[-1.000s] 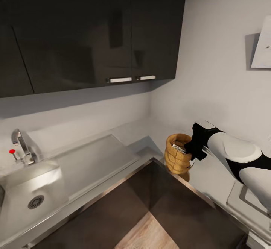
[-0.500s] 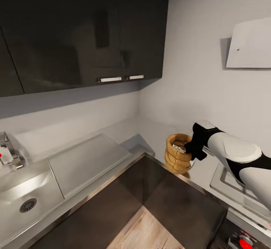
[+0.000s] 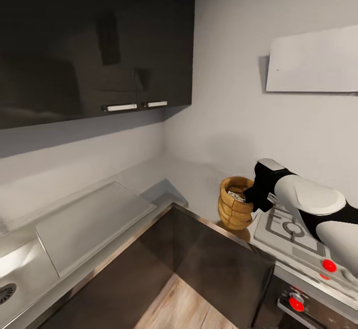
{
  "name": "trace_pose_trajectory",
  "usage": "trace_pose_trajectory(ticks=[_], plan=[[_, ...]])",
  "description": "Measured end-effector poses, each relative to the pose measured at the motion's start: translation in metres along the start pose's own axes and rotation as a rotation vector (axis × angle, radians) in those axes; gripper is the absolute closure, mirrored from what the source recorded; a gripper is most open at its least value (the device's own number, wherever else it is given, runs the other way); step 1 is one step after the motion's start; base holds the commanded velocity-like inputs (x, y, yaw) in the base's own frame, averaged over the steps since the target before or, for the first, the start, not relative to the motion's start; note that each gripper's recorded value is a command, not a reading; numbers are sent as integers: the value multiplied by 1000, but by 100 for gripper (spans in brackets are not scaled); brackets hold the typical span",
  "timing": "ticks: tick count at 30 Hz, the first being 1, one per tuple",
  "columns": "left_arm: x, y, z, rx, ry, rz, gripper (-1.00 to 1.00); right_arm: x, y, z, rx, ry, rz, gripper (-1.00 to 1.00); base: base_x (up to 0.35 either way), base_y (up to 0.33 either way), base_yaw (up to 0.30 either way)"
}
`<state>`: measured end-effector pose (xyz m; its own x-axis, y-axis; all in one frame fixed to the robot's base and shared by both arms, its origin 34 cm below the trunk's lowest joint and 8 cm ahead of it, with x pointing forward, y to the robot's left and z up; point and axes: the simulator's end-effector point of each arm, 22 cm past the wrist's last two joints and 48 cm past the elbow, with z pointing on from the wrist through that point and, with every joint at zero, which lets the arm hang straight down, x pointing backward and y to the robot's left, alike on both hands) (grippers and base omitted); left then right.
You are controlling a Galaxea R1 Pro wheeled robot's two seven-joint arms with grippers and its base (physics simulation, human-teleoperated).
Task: In the kitchen, take the popcorn bag from the countertop, put it into the microwave, and heat it until the popcorn is cooked so the cooked popcorn ends up inside the bag.
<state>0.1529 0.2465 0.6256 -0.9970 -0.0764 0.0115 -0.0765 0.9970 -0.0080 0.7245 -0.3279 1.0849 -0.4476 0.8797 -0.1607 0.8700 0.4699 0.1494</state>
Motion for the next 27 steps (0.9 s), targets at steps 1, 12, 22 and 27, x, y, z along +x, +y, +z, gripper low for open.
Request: trace_pose_trajectory(ticks=[1, 12, 22, 27], plan=[[0, 0, 0, 0, -1, 0, -100, 0, 0, -1, -1, -1, 0, 100, 0, 0, -234], [-6, 0, -1, 1, -15, 0, -100, -1, 0, -9, -13, -7, 1, 100, 0, 0, -233], [-10, -1, -1, 2, -27, 0, -100, -2, 0, -17, -24, -13, 2, 100, 0, 0, -236], [-12, -1, -2, 2, -32, 0, -100, -2, 0, -20, -28, -15, 2, 100, 0, 0, -258]])
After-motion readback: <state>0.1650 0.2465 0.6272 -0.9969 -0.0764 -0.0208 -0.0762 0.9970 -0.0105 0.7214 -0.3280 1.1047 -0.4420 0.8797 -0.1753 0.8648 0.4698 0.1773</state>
